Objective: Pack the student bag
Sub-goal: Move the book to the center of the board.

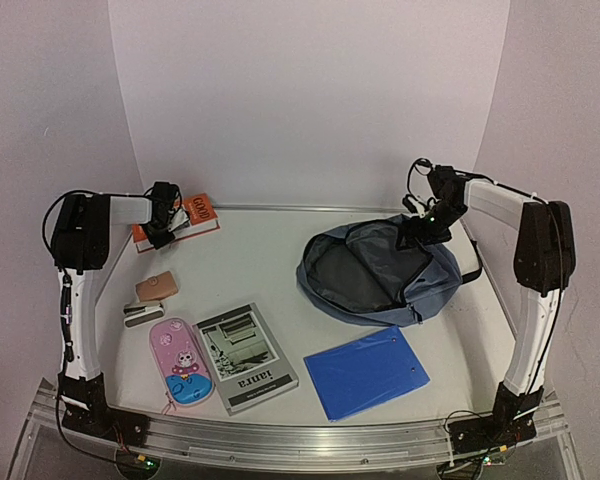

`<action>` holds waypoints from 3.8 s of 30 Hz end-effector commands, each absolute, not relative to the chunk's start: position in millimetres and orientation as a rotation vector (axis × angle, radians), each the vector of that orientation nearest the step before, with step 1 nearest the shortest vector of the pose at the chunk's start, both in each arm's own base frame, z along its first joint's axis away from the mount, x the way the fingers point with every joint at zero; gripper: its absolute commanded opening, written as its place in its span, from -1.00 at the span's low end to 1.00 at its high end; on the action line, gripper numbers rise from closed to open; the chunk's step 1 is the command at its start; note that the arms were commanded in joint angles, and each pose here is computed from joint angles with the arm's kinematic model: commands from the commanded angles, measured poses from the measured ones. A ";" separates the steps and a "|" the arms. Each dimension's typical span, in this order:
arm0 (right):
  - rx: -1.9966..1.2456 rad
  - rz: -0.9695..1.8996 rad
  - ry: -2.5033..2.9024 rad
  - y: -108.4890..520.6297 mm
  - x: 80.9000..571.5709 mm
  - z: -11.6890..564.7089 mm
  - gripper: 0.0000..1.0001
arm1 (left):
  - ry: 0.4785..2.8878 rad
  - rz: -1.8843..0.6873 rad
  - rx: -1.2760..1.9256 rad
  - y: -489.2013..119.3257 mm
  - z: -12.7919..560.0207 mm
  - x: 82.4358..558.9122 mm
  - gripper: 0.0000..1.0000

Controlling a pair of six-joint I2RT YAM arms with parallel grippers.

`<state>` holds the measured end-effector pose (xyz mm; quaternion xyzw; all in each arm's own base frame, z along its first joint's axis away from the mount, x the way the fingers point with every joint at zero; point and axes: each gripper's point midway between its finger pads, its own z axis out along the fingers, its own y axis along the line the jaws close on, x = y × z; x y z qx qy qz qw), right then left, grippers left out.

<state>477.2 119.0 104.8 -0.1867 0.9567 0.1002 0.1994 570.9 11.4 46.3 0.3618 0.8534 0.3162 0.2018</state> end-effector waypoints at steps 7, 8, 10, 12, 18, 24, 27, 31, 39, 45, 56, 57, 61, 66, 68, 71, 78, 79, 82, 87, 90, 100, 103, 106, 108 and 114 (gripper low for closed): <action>-0.509 0.260 2.614 120.8 489.1 130.2 0.96 | 2.318 0.756 0.937 -31.3 86.9 573.4 -1.00; -0.505 0.262 2.604 121.1 490.9 134.1 0.96 | 2.304 0.742 0.946 -41.1 91.6 571.6 -1.00; -0.497 0.274 2.581 123.5 494.7 143.4 0.97 | 2.282 0.708 0.974 -62.6 99.8 565.7 -1.00; -0.493 0.302 2.558 127.5 498.0 152.7 0.97 | 2.266 0.669 1.014 -86.1 104.1 557.0 -1.00; -0.470 0.422 2.504 143.5 505.2 174.4 0.97 | 2.264 0.452 1.124 -167.8 102.2 521.8 -1.00; -0.438 0.561 2.478 159.8 505.3 187.8 0.97 | 2.276 0.335 1.195 -251.7 92.9 485.5 -1.00; -0.420 0.625 2.469 171.3 504.7 193.7 0.97 | 2.278 0.277 1.210 -288.4 95.2 464.2 -0.99; -0.429 0.689 2.445 196.8 504.7 203.2 0.97 | 2.294 0.129 1.220 -328.9 104.9 437.2 -1.00; -0.413 0.772 2.456 234.8 499.3 199.8 0.97 | 2.366 -0.155 1.146 -387.0 122.8 410.9 -0.85; -0.407 0.796 2.481 246.3 489.8 191.1 0.97 | 2.433 -0.473 0.997 -394.3 153.0 409.3 0.05; -0.498 0.907 2.475 324.1 466.5 181.8 0.97 | 2.553 -0.671 0.271 -275.6 168.7 506.8 0.48; -0.515 0.922 2.473 335.4 463.7 179.3 0.97 | 2.567 -0.667 0.218 -263.5 163.4 513.5 0.52; -0.583 0.943 2.458 376.1 460.3 166.0 0.97 | 2.599 -0.714 0.032 -222.8 142.6 532.9 0.58; -0.573 0.927 2.461 404.9 472.8 140.2 0.97 | 2.549 -0.844 -0.095 -193.7 128.5 549.5 0.61; -0.556 0.928 2.456 412.2 478.9 134.0 0.97 | 2.538 -0.885 -0.088 -192.8 123.3 554.8 0.61; -0.540 0.933 2.471 419.8 482.3 118.4 0.96 | 2.549 -0.928 -0.045 -200.1 116.5 557.6 0.61; -0.487 0.873 2.515 422.4 490.9 79.4 0.75 | 2.586 -1.034 -0.005 -212.7 92.1 550.6 0.55; -0.481 0.872 2.515 423.3 492.8 76.0 0.73 | 2.592 -1.047 -0.002 -214.5 89.2 548.4 0.55; -0.450 0.839 2.521 421.6 499.5 64.6 0.61 | 2.601 -1.078 0.002 -219.1 83.8 541.7 0.55; -0.428 0.788 2.583 412.9 494.4 35.9 0.50 | 2.628 -1.173 0.099 -247.5 81.3 519.6 0.53; -0.432 0.778 2.615 409.4 488.0 24.3 0.48 | 2.660 -1.226 0.180 -267.4 79.2 498.5 0.51; -0.521 1.005 2.670 411.4 459.4 17.4 0.50 | 2.487 -1.559 0.244 -300.0 135.0 457.3 0.49; -0.494 0.998 2.693 393.5 462.6 12.5 0.48 | 2.545 -1.444 0.118 -286.0 120.2 462.5 0.54; -0.484 0.972 2.708 381.5 465.1 5.5 0.36 | 2.690 -1.321 -0.087 -265.6 79.3 469.2 0.54; -0.495 0.966 2.708 380.2 464.9 2.6 0.29 | 2.749 -1.259 -0.159 -259.8 58.2 471.0 0.54; -0.512 0.902 2.712 378.9 470.1 -14.0 0.01 | 2.780 -1.299 -0.265 -264.6 32.0 471.4 0.53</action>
